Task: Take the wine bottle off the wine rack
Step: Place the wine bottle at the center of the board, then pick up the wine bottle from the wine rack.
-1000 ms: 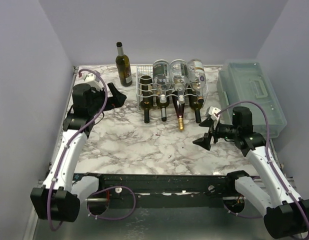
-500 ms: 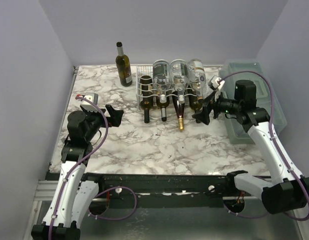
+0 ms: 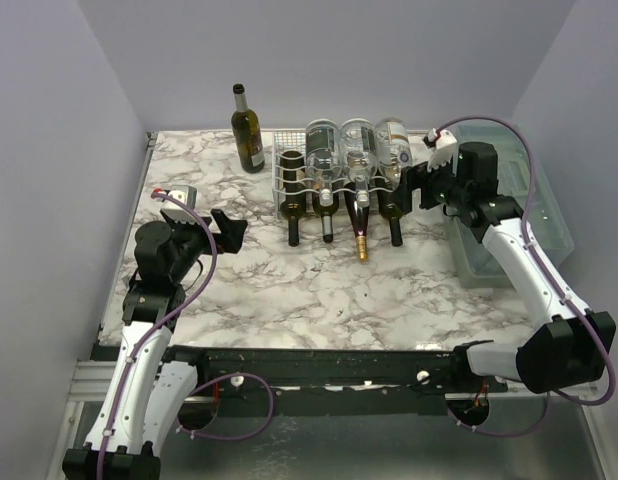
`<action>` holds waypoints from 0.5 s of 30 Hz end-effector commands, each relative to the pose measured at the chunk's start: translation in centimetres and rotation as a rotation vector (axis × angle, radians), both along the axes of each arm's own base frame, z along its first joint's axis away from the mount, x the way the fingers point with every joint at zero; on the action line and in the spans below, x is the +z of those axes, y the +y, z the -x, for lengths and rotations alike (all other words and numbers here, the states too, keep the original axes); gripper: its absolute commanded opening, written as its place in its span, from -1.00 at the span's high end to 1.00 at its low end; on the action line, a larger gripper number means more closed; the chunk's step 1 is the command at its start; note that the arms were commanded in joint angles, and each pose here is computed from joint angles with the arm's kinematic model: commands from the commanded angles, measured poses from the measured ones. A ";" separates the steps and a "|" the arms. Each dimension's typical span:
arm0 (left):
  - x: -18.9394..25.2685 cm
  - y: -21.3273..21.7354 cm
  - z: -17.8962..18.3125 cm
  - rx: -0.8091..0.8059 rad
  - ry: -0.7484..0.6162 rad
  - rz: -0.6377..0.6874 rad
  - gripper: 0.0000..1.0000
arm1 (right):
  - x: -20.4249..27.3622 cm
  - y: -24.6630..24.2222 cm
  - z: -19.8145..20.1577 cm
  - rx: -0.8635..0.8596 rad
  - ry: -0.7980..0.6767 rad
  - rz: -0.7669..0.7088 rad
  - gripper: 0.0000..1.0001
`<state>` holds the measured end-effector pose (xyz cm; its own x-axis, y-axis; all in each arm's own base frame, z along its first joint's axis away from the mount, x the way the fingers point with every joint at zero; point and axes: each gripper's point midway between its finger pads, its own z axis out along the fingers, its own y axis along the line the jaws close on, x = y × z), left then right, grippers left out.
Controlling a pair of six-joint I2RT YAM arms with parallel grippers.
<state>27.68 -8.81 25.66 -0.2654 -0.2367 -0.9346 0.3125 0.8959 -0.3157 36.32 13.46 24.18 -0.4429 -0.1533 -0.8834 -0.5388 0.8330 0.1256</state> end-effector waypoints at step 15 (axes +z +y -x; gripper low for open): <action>0.8 -0.5 -0.1 -0.029 -0.027 -0.001 -0.97 | -3.6 -0.9 -6.9 -0.346 0.034 0.004 -0.62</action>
